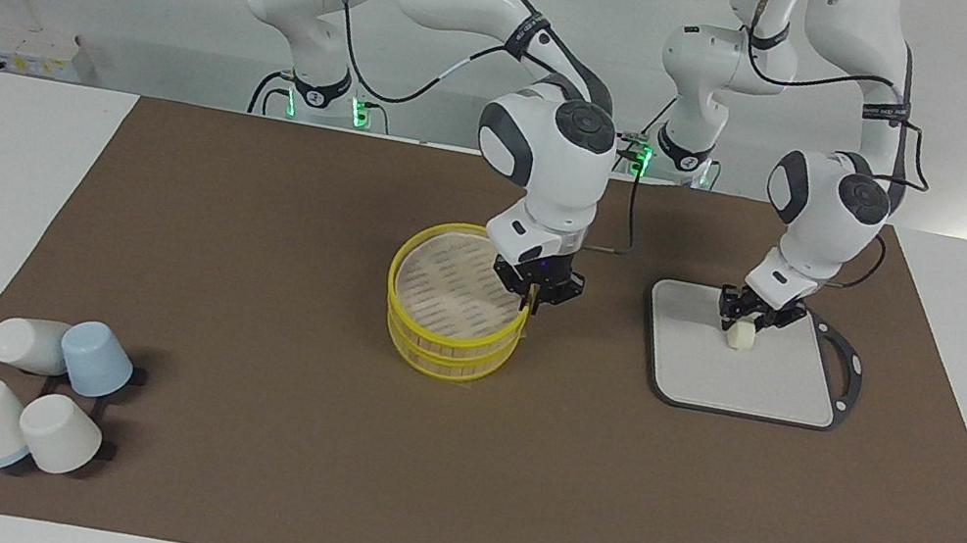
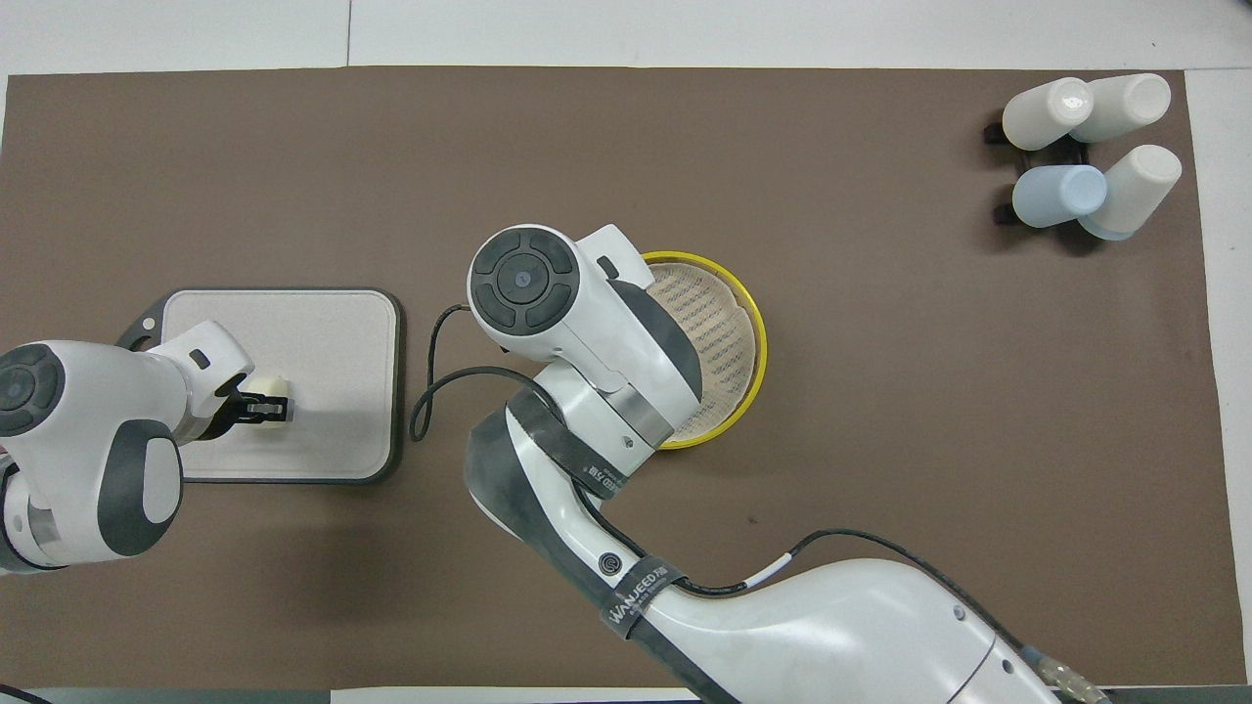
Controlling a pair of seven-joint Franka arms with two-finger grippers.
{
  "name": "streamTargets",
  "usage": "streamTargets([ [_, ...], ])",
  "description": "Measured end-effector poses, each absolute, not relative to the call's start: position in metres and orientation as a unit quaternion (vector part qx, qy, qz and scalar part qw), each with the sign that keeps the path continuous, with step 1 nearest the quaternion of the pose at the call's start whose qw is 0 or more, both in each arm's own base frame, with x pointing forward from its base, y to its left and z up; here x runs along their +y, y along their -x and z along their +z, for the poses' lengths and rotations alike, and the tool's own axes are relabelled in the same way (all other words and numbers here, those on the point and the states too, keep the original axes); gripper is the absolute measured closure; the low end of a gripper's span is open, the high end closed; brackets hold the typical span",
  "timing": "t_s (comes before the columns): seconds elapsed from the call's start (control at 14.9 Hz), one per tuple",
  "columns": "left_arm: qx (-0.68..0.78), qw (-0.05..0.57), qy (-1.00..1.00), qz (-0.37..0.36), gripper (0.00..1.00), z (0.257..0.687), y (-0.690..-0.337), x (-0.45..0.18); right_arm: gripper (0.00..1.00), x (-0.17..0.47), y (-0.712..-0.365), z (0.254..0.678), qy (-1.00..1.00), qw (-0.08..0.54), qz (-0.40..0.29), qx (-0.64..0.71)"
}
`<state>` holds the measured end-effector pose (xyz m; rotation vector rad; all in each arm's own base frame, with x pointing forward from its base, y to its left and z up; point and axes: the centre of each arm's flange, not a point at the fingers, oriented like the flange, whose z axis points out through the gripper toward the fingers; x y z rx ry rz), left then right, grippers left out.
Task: Place bun in steamer
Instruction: 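Reach the right gripper to the steamer lid while the left gripper approaches the bun, then lift the lid off with the right gripper while the left gripper grasps the bun, then carry the white bun with the left gripper and release it into the steamer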
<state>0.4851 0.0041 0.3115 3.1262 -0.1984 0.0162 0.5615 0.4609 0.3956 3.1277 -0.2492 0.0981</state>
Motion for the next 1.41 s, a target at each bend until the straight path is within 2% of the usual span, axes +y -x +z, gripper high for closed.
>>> streamTargets([
  [0.13, -0.063, 0.004, -0.998, 0.007, 0.59, 0.312, -0.486, 0.004, 0.92, 0.460, -0.563, 0.399, -0.997, 0.002, 0.031, -0.067],
  [0.27, -0.063, 0.004, -0.998, 0.008, 0.60, 0.312, -0.486, 0.004, 0.92, 0.435, -0.581, 0.418, -0.998, 0.013, 0.039, -0.048],
  [0.54, -0.060, 0.005, -0.998, 0.008, 0.60, 0.322, -0.493, 0.001, 0.92, 0.343, -0.632, 0.462, -0.999, 0.017, 0.048, -0.004],
  [0.67, -0.053, 0.006, -0.999, -0.007, 0.60, 0.341, -0.503, -0.005, 0.92, 0.300, -0.648, 0.477, -0.998, 0.020, 0.048, 0.019],
  [0.8, -0.033, 0.015, -0.999, -0.019, 0.60, 0.379, -0.520, -0.025, 0.92, 0.258, -0.657, 0.486, -0.999, 0.016, 0.025, 0.029],
  [1.14, 0.053, 0.031, -0.998, -0.012, 0.64, 0.476, -0.547, -0.135, 0.92, 0.171, -0.673, 0.497, -0.999, 0.005, -0.002, 0.041],
  [1.41, 0.100, 0.052, -0.993, 0.019, 0.64, 0.500, -0.537, -0.275, 0.92, 0.158, -0.671, 0.496, -0.999, 0.007, -0.014, 0.043],
])
